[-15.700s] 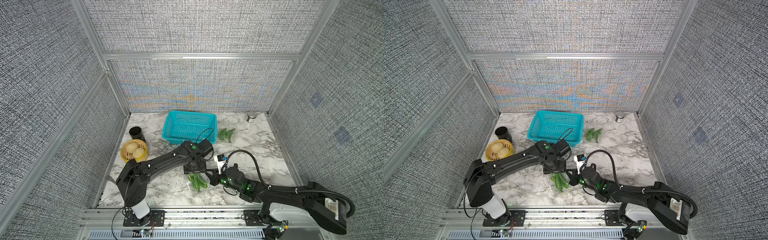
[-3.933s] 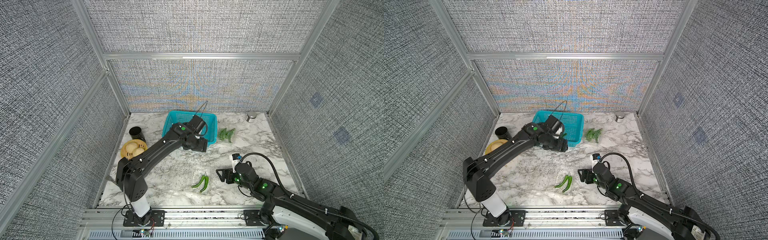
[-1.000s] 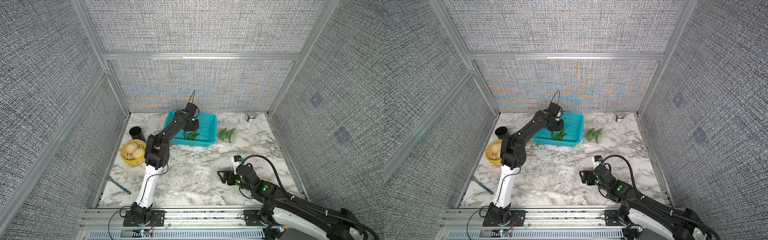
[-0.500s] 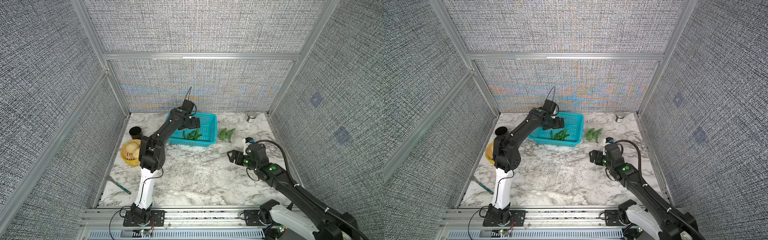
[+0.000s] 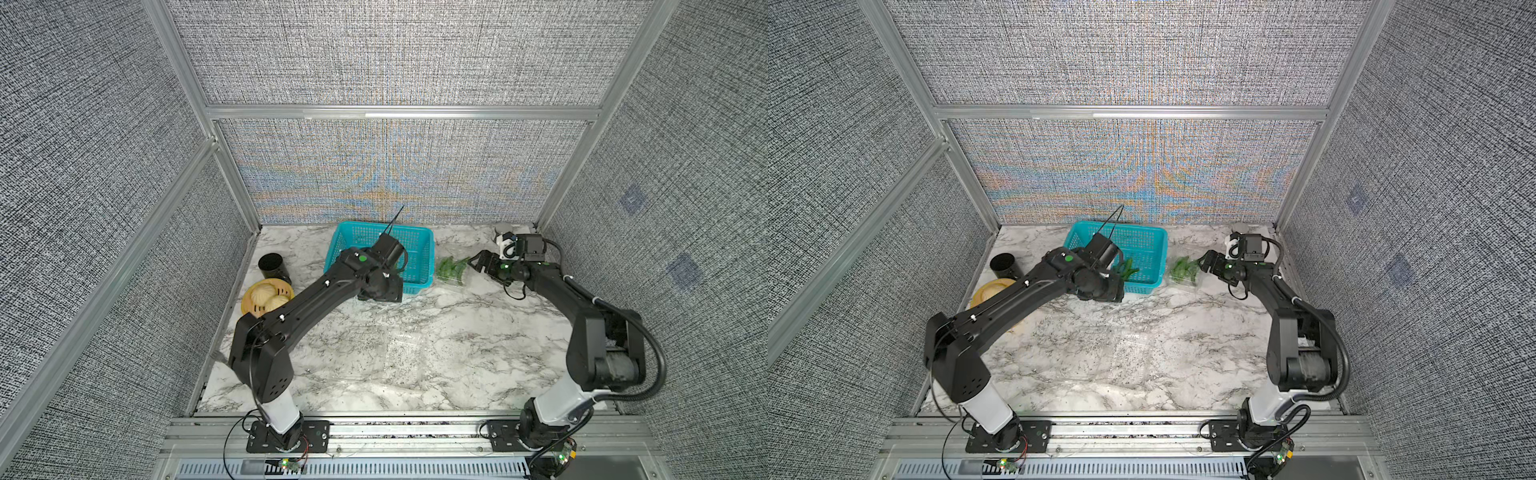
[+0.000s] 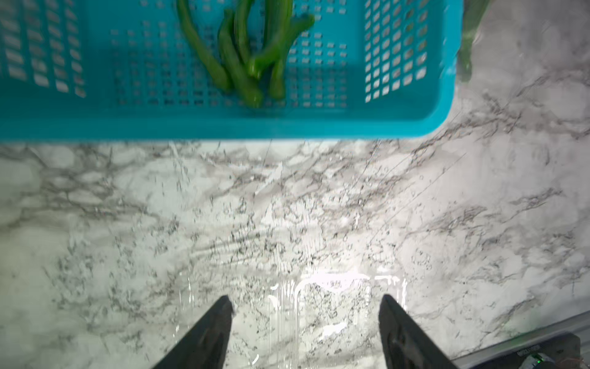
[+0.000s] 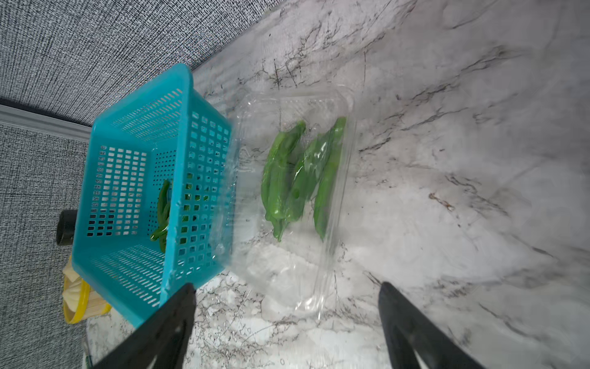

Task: Take small green peppers out of containers
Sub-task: Move the packing box to the center of the board.

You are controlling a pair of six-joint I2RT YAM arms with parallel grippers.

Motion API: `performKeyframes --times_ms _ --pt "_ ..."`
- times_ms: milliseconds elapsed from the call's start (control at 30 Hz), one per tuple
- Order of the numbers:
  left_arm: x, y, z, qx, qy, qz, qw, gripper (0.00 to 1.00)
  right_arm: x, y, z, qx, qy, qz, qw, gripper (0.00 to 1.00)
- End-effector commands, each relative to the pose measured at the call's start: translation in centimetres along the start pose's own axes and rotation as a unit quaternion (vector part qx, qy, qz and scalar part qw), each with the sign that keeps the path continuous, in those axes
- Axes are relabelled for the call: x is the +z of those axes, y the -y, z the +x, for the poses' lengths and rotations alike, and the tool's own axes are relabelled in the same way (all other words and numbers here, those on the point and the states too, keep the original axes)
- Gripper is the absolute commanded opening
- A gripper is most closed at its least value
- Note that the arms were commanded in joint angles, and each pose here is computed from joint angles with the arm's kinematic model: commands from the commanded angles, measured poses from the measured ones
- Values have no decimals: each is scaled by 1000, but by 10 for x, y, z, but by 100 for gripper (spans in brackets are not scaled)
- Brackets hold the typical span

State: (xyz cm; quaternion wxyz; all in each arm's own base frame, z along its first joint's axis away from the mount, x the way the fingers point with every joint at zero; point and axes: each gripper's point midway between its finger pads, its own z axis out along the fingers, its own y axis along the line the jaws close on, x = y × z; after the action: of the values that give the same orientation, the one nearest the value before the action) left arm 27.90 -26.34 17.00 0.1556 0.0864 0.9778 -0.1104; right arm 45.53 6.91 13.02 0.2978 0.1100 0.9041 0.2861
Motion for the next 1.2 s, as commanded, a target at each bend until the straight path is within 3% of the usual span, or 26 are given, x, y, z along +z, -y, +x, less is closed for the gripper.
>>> performKeyframes --times_ms 0,233,467,633,800,1000,1167 --pt "0 3 27 -36 -5 6 999 71 21 -6 -5 11 -22 -60 998 89" --pt "33 5 101 -36 -63 -9 997 70 58 8 -5 44 -43 -90 994 84" --pt "72 -21 138 -51 -99 -59 992 68 69 12 -1 54 -60 -98 992 75" --pt "92 -26 145 -38 -115 -76 990 51 74 15 3 57 -69 -97 991 66" --pt "88 -47 137 -7 -107 -143 984 30 74 15 8 59 -75 -101 990 55" --pt "78 -77 128 14 -104 -204 973 27 76 12 14 59 -84 -106 989 39" --pt "68 -109 113 2 -92 -228 969 26 73 10 27 57 -94 -99 989 35"
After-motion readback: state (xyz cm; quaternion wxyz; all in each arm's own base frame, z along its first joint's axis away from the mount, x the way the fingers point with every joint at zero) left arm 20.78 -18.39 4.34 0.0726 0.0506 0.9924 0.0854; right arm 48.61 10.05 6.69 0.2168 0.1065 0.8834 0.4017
